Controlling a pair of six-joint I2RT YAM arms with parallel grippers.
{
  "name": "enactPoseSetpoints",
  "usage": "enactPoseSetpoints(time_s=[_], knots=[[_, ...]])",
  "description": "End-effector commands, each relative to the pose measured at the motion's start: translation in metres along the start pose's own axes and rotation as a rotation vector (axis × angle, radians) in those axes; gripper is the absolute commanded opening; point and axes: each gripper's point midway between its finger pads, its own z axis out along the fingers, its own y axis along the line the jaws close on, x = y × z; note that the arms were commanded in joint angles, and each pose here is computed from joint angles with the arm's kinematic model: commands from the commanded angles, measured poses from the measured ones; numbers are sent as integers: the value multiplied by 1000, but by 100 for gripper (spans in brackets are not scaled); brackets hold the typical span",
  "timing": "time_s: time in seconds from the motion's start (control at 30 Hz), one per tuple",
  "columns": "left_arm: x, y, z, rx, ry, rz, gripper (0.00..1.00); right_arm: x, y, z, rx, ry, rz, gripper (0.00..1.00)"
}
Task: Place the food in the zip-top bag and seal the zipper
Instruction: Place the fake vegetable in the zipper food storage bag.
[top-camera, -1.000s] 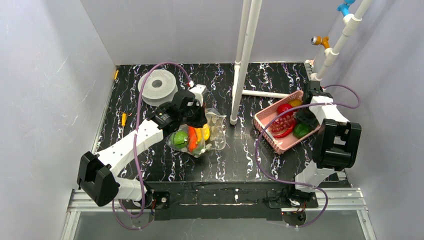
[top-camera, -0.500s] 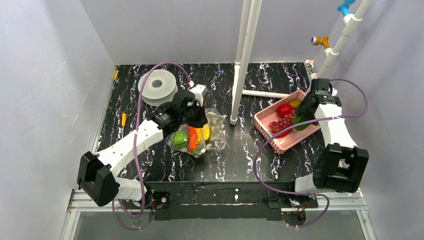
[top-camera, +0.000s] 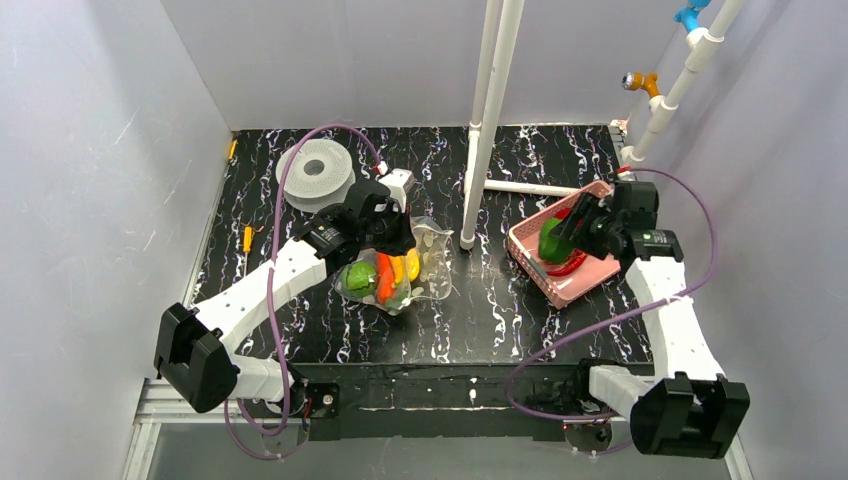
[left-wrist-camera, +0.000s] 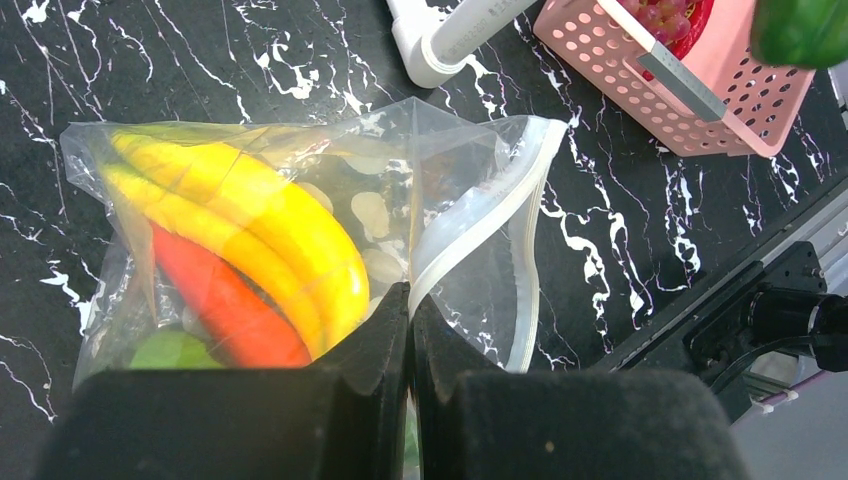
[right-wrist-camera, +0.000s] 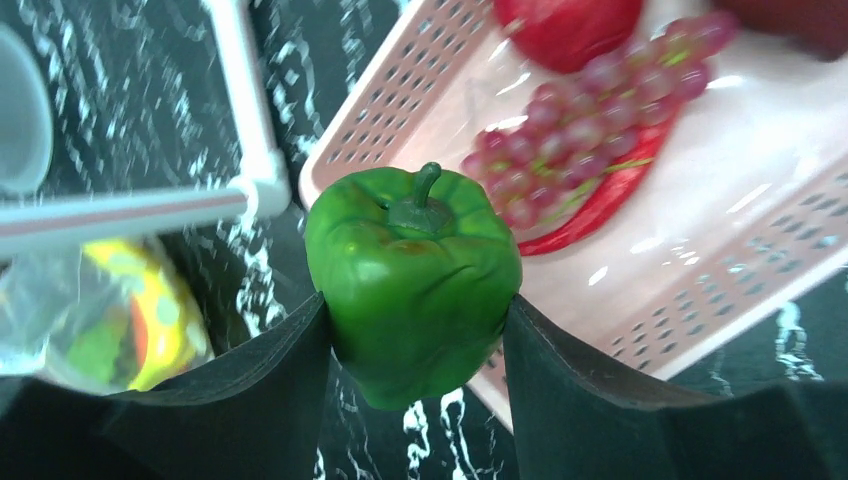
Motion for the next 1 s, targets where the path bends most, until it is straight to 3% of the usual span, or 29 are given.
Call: enactPoseSetpoints(time_s=[0.0,0.23,0.43,0.77,0.97], knots=[[-4,-5,-6,21,-16,-5,0,31,58,-17,-244,39,-125,1],[-6,-5,-11,19,-32,-1,0,82,136,-50,-600,88,-201,1],[-8,1,-17,-16,-44,17,0,119,193,-67,-754,149,-313,1],[-13,-3,-28,10,-85,27,0,140,248,-63,-788,206,-411,1],[-18,-7,-37,30,-123,32,0,135,258,-41,-683,191,-331,1]])
